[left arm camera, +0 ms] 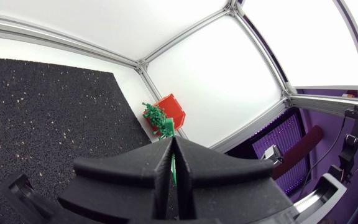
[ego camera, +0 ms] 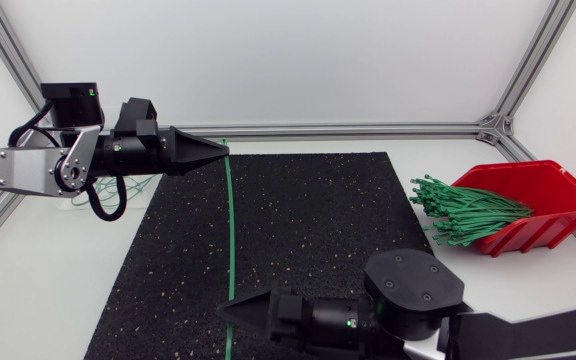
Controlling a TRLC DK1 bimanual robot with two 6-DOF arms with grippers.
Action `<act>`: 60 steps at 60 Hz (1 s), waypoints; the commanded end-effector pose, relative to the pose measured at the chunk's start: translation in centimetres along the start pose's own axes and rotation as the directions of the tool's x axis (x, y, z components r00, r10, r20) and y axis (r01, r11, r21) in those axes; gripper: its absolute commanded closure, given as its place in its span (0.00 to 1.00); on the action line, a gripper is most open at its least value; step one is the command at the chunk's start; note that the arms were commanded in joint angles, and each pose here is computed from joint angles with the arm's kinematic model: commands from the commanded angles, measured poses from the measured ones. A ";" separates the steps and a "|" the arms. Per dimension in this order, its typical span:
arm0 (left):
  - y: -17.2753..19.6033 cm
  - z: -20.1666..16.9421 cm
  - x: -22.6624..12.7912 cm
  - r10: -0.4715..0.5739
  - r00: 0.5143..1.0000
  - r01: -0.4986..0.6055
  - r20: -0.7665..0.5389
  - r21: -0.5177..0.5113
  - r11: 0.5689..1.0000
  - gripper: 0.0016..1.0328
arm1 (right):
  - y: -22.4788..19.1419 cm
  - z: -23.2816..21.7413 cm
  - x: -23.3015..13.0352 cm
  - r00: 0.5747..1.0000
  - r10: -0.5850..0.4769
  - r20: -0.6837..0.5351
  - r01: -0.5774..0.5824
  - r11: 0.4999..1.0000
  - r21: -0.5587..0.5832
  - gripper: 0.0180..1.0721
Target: Take a green cable tie from the red box, thread the tail through the head to close it, then place it in the transparent bin on the left.
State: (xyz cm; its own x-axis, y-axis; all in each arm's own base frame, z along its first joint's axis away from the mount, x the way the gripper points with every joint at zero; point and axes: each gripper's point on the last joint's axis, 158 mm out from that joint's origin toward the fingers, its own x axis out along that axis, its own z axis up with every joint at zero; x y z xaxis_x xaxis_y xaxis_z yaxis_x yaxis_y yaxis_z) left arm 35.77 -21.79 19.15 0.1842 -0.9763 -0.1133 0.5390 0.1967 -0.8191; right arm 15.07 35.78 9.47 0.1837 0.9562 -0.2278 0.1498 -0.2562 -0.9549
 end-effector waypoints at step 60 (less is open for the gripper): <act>1.1 -0.1 0.7 -0.009 1.000 0.009 -0.022 -0.016 1.000 0.96 | -1.1 0.0 -1.0 0.999 -0.041 -0.015 0.040 0.998 -0.045 0.04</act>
State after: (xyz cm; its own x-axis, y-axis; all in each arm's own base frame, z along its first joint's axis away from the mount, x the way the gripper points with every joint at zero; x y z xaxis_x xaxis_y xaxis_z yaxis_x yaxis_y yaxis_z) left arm 36.04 -21.86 17.76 0.1779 -0.9760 -0.1252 0.5068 0.2000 -0.8385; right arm 15.28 35.31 10.68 0.1989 0.9610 -0.1922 0.2123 -0.2337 -0.9488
